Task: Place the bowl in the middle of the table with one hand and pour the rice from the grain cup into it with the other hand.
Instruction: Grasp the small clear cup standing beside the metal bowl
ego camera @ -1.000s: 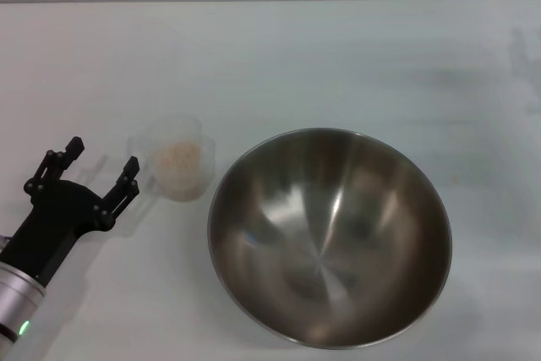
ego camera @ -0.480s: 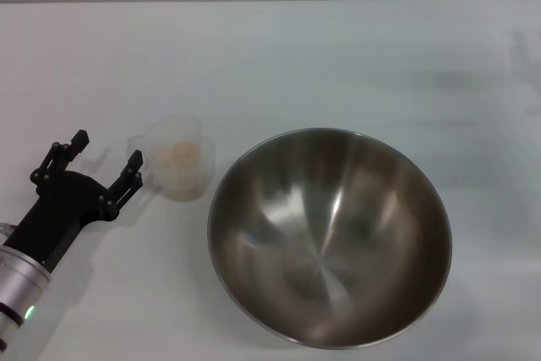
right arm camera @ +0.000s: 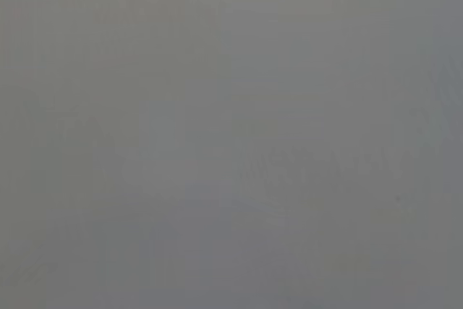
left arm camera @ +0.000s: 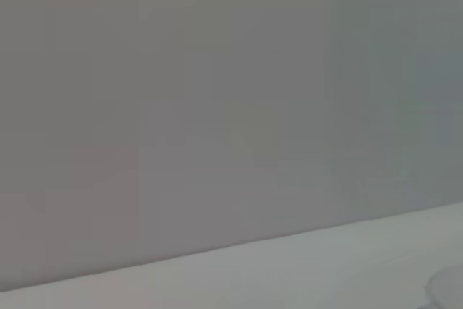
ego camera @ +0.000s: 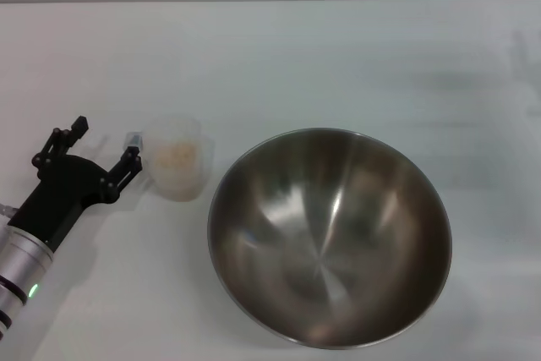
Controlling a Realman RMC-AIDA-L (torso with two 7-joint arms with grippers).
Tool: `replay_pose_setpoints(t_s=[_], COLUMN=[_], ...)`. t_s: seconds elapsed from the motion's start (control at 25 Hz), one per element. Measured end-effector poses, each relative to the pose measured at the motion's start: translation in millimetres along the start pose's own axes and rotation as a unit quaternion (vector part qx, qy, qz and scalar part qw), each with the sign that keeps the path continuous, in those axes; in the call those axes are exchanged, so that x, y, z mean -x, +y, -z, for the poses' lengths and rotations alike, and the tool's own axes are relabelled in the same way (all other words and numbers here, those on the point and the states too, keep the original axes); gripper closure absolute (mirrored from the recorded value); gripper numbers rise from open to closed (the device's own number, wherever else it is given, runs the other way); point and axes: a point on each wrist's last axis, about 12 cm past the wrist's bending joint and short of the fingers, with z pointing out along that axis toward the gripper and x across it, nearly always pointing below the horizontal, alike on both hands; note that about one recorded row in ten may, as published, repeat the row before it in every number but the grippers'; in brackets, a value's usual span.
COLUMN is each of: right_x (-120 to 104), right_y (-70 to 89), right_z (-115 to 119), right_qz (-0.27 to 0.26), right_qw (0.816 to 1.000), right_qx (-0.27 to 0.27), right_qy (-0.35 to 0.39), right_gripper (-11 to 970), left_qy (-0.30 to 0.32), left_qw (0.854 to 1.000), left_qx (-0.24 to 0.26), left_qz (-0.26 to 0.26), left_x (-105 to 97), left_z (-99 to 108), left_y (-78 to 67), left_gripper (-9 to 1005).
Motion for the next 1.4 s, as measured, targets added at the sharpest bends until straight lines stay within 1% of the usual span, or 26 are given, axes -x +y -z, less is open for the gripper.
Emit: replay_pose_setpoints(t_s=[0.4,0.64,0.84,1.04,1.16,1.24,1.28,1.32,1.36,1.4], right_x=[-1,0,0,0,-1,-1,-1,0,0,0], right_y=[1.2,0.6,0.3,-0.2,-1.4,-2.1,-2.0,-2.1,-2.1,-2.4], right_z=[0,0,0,1,2,3,3,3,3,3], right_qz=[0.001,0.001,0.002,0.003,0.004,0.005,0.005,0.006,0.006,0.006], right_qw=[1.000,1.000,1.000,1.000,1.000,1.000,1.000,1.000,1.000,1.000], right_qx=[0.001,0.000,0.000,-0.001,-0.003,-0.003,-0.003,-0.002,-0.002,-0.002], right_qy=[0.001,0.000,-0.001,0.000,0.002,0.003,0.002,0.000,0.000,-0.001], right_gripper=[514,513,513,513,513,512,512,512,512,512], left_qy=[-0.008,-0.012,-0.013,-0.015,-0.026,-0.045,-0.055,-0.089,-0.089,-0.110], left_qw=[1.000,1.000,1.000,0.999,0.999,0.998,0.998,0.996,0.996,0.994], left_qx=[0.009,0.007,0.003,0.004,0.004,0.004,0.004,0.002,0.002,0.001], left_qz=[0.022,0.025,0.026,0.039,0.042,0.035,0.031,0.007,0.007,-0.014], left_x=[0,2,3,3,6,11,14,22,22,27], left_z=[4,2,1,0,-1,-2,-2,-2,-2,-1], left_y=[-4.0,-6.2,-7.4,-7.9,-9.3,-9.7,-9.9,-10.4,-10.4,-11.4], left_gripper=[319,587,691,794,898,968,968,968,968,968])
